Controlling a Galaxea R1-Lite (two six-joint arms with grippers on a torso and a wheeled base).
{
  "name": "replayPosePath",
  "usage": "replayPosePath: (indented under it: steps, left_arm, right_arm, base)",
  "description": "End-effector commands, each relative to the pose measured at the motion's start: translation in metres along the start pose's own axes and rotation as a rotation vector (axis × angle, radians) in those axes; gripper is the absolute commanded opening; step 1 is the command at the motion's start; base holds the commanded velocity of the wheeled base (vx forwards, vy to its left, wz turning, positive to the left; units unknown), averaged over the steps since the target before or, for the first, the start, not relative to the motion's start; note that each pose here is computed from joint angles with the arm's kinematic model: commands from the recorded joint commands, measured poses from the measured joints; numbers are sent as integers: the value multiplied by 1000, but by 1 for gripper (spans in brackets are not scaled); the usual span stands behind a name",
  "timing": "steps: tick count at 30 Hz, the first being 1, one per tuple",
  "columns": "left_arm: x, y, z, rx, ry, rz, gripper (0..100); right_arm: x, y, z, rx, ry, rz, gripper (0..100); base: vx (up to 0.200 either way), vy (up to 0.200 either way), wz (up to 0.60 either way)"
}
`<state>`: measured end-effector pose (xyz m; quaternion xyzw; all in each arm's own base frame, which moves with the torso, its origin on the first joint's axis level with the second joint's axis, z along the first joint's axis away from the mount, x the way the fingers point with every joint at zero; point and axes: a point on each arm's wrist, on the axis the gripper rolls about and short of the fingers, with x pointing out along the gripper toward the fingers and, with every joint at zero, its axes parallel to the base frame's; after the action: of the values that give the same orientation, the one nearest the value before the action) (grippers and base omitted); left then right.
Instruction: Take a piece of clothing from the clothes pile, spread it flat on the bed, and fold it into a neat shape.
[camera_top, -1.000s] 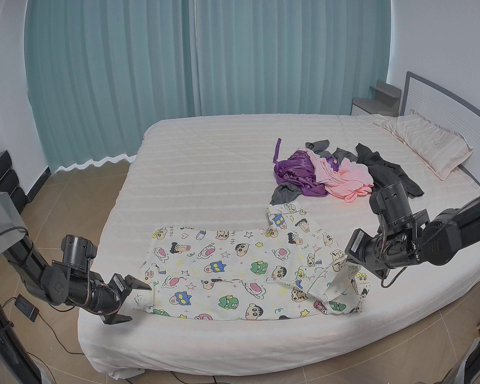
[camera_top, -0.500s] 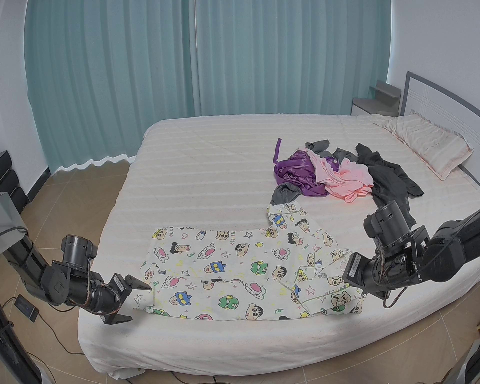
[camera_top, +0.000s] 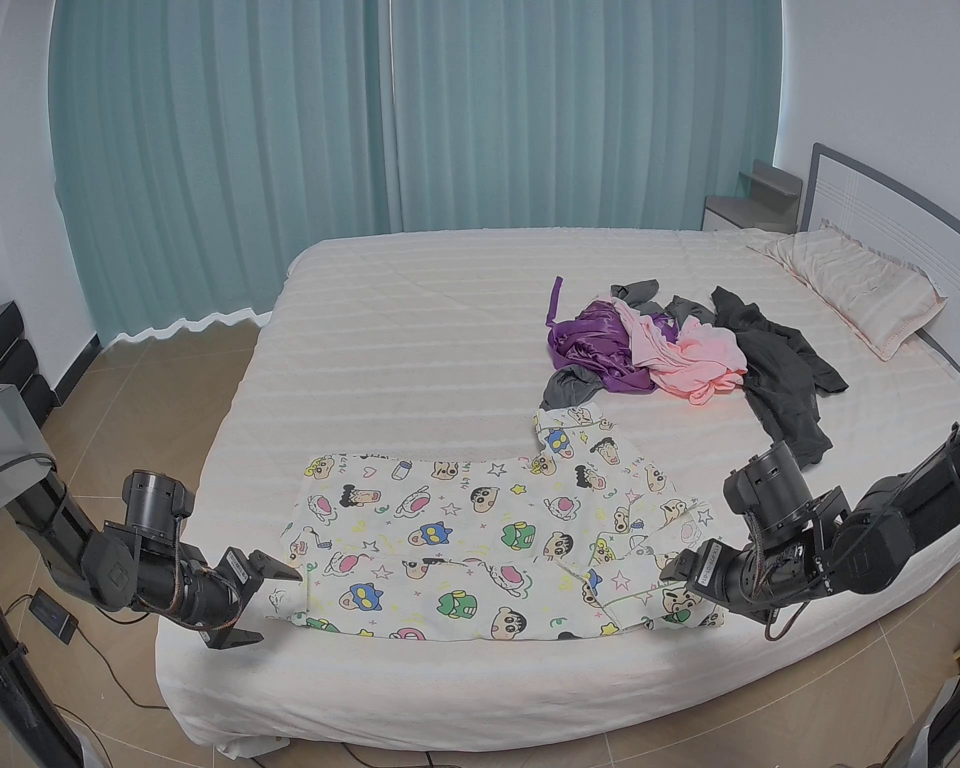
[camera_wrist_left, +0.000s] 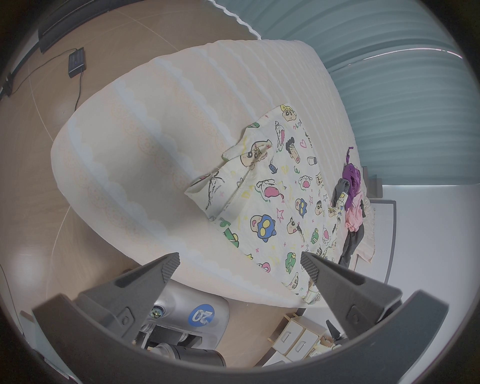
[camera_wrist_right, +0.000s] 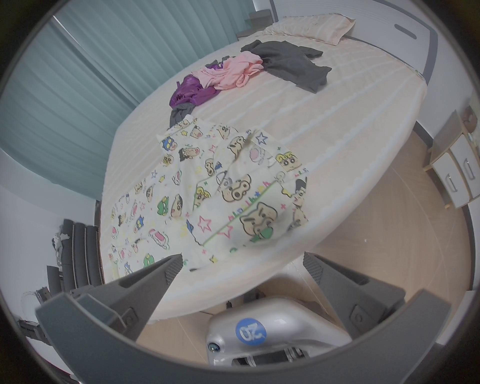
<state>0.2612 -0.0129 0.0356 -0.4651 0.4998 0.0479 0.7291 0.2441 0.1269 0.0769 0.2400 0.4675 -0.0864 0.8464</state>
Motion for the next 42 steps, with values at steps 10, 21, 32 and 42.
replayPosePath:
  steps: [10, 21, 32, 42]
  left_arm:
    - [1, 0, 0, 1, 0, 1, 100]
    - [1, 0, 0, 1, 1, 2, 100]
    - [1, 0, -1, 2, 1, 1, 100]
    - [1, -1, -1, 3, 2, 1, 100]
  right_arm:
    - [47, -61, 8, -326, 17, 52, 100]
    - [75, -92, 28, -461, 52, 233, 100]
    - [90, -88, 35, -463, -33, 318, 100]
    - [96, -87, 36, -442, -26, 321, 0]
  base:
    - [0, 0, 0]
    - [0, 0, 0]
    - [0, 0, 0]
    - [0, 0, 0]
